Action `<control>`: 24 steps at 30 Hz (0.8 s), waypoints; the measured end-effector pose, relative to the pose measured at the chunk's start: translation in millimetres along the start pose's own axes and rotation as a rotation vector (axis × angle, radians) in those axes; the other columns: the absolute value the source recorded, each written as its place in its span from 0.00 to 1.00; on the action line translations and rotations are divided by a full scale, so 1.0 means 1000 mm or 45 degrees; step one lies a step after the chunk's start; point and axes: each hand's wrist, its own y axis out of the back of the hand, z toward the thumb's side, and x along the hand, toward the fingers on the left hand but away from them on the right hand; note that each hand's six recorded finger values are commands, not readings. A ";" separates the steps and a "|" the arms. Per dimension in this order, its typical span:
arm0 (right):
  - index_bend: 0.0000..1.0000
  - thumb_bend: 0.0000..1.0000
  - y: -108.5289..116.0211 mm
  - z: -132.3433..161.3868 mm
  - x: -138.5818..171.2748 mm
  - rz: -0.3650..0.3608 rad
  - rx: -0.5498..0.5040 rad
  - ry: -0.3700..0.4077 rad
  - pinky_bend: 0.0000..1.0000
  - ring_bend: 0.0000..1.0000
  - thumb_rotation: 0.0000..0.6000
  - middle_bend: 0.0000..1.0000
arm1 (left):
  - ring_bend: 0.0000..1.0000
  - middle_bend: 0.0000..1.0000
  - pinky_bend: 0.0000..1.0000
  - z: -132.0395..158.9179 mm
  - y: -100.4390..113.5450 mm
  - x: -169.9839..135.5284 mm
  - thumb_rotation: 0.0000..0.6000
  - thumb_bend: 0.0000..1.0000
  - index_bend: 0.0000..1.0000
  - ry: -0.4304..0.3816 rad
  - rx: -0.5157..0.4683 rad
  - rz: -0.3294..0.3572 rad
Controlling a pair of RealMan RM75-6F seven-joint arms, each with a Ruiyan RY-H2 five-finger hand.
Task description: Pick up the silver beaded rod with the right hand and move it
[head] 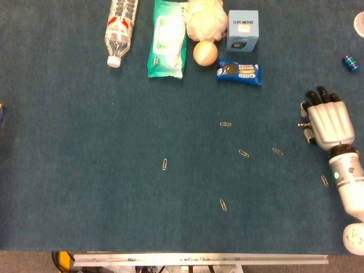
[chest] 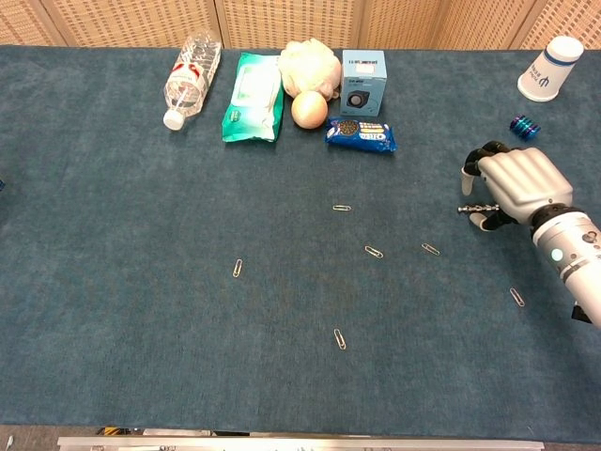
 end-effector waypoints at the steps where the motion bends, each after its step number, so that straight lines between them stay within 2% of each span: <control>1: 0.49 0.22 -0.001 0.000 0.000 0.002 0.000 0.002 0.27 0.12 1.00 0.24 | 0.25 0.35 0.41 0.000 0.000 0.000 1.00 0.42 0.35 0.000 0.000 0.000; 24: 0.52 0.26 -0.005 0.005 -0.005 0.029 0.001 0.012 0.27 0.12 1.00 0.24 | 0.25 0.35 0.41 -0.001 0.001 -0.001 1.00 0.42 0.35 0.000 -0.004 0.004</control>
